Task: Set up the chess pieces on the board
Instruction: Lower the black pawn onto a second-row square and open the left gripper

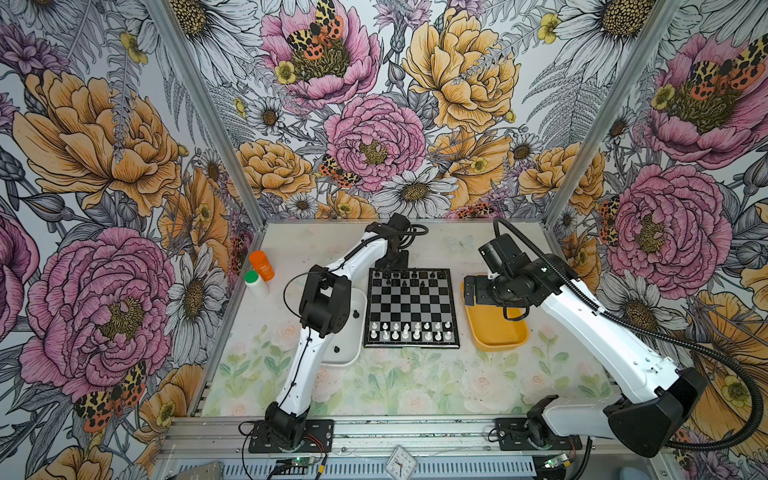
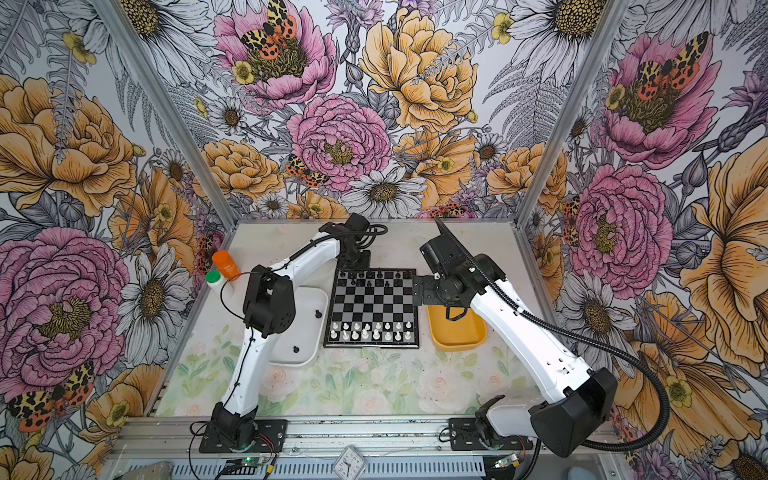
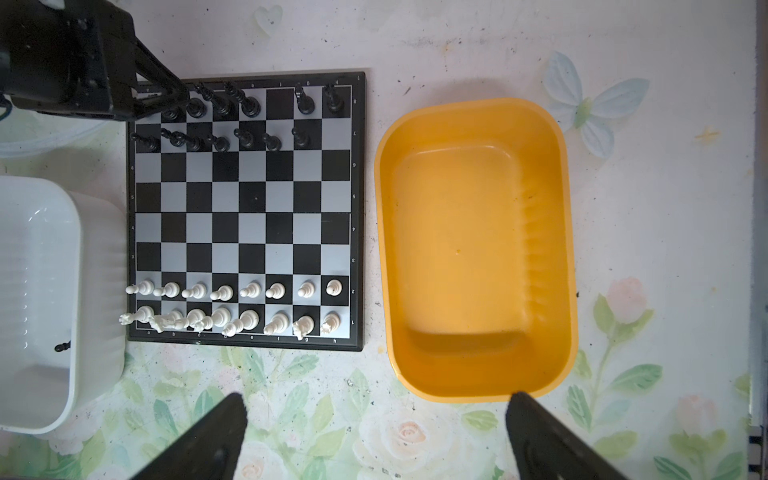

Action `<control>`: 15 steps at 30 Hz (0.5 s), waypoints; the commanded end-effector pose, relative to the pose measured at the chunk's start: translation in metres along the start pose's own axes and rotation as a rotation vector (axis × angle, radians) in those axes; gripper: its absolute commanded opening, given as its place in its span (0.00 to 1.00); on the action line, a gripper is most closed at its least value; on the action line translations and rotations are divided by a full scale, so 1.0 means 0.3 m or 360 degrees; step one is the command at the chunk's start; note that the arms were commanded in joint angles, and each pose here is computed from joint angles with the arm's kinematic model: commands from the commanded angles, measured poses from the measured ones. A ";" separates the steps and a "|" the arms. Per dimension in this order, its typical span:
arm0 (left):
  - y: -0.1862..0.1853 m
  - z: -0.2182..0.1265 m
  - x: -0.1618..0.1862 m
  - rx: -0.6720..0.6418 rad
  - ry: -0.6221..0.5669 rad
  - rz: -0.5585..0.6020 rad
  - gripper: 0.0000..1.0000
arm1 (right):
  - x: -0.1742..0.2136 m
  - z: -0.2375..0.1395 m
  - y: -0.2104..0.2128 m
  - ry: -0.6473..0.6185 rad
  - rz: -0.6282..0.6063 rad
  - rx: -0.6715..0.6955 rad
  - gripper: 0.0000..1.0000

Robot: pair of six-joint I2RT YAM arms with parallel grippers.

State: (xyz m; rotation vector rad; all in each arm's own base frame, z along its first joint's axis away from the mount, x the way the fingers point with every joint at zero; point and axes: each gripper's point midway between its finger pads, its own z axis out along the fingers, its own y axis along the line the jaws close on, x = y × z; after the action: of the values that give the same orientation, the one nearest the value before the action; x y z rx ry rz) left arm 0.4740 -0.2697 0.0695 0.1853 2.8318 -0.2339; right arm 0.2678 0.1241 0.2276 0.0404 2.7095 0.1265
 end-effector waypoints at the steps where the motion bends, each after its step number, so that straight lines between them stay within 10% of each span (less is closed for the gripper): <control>1: 0.002 -0.005 -0.020 0.0030 -0.0008 0.0019 0.08 | -0.043 -0.024 0.001 -0.0061 0.0034 0.0002 1.00; 15: -0.012 -0.039 -0.042 0.0054 -0.0037 0.0035 0.32 | -0.052 -0.012 0.001 -0.0049 0.0037 0.0011 1.00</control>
State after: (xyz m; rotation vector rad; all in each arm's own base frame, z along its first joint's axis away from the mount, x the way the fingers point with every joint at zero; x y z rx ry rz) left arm 0.4759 -0.2712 0.0765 0.2128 2.8220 -0.2505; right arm 0.2726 0.1239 0.2264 0.0512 2.7155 0.1193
